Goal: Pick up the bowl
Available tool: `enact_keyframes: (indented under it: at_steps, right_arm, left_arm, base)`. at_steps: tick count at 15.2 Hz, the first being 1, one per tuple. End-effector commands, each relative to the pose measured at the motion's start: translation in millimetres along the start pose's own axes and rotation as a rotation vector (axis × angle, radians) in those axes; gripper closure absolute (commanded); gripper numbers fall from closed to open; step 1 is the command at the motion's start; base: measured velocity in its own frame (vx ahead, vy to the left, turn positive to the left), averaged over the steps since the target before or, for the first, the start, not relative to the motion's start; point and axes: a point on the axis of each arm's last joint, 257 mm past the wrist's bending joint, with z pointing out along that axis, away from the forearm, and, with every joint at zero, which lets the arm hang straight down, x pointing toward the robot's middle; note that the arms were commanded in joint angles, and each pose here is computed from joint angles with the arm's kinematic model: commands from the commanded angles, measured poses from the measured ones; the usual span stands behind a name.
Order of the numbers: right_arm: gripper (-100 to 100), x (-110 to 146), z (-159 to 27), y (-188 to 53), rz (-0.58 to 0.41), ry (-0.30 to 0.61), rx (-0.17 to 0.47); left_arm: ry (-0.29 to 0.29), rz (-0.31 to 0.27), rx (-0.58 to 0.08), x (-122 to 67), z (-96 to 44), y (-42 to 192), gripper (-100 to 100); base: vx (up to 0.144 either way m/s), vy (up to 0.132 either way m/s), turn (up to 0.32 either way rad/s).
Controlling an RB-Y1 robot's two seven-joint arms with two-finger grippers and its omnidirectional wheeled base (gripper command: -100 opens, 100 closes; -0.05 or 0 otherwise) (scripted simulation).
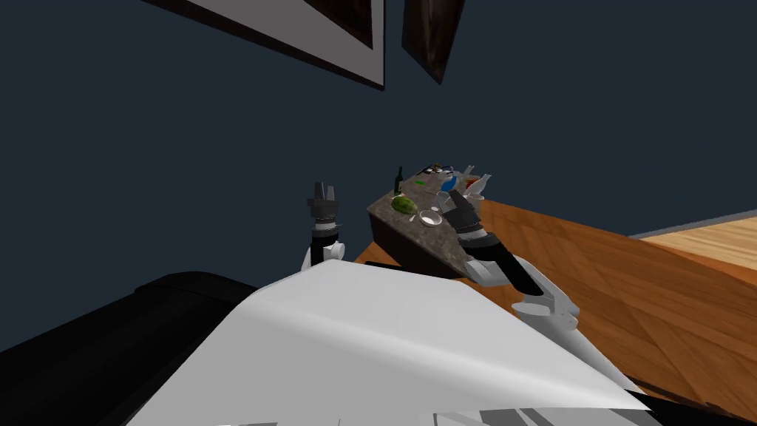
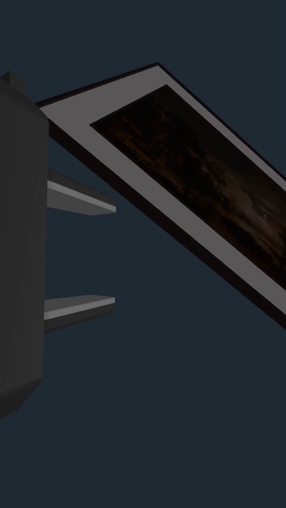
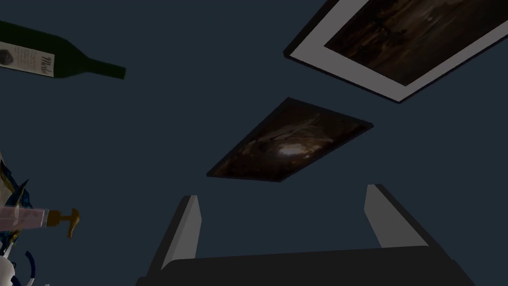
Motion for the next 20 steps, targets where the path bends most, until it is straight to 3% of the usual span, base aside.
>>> enact_keyframes:
  at_steps: [1,3,4,6,7,10,11,13,14,17,18,20]
  right_arm:
    - [-100,2,-0.6,-10,0.006,0.033,0.039]
    - [-100,4,-0.7,-10,-0.008,0.053,0.045]
    - [-100,4,-2.5,-23,0.017,0.07,0.093]
    - [-100,6,-2.8,-24,-0.006,0.101,0.102]
    - [-100,6,-5.8,-37,0.023,0.108,0.153]
    - [-100,8,-6.4,-38,-0.007,0.148,0.165]
    - [-100,8,-10.8,-52,0.016,0.159,0.222]
    - [-100,10,-11.5,-53,-0.012,0.192,0.233]
    - [-100,8,-17.3,-67,0.014,0.197,0.291]
    - [-100,10,-18.3,-68,-0.019,0.235,0.305]
    - [-100,8,-25.7,-83,0.0,0.242,0.369]
    - [-100,9,-26.6,-84,-0.03,0.275,0.381]
  left_arm:
    - [0.0,0.0,0.0,0.0,0.0,0,0]
    - [0.0,0.0,0.0,0.0,0.0,0,0]
    - [0.0,0.0,0.0,0.0,0.0,0,0]
    - [0.0,0.0,0.0,0.0,0.0,0,0]
    - [0.0,0.0,0.0,0.0,0.0,0,0]
    - [0.0,0.0,0.0,0.0,0.0,0,0]
    - [0.0,0.0,0.0,-0.1,0.0,0,0]
    - [0.0,0.0,0.0,0.0,0.0,0,0]
    - [0.0,0.0,0.0,0.0,0.0,0,0]
    - [0.0,0.0,0.0,0.0,0.0,0,0]
    - [0.0,0.0,0.0,-0.1,-0.1,0,0]
    - [0.0,0.0,0.0,0.0,0.0,0,0]
  base:
    - [-0.04,-0.034,0.189]
    - [-0.021,-0.023,0.055]
    - [-0.022,-0.013,0.192]
    - [-0.031,-0.022,0.178]
    - [-0.034,-0.023,0.216]
    - [-0.024,-0.023,0.102]
    - [-0.021,-0.016,0.198]
    - [-0.024,-0.025,0.19]
    - [-0.027,-0.022,0.24]
    - [-0.021,-0.023,0.102]
    - [-0.022,-0.013,0.246]
    - [-0.02,-0.024,0.169]
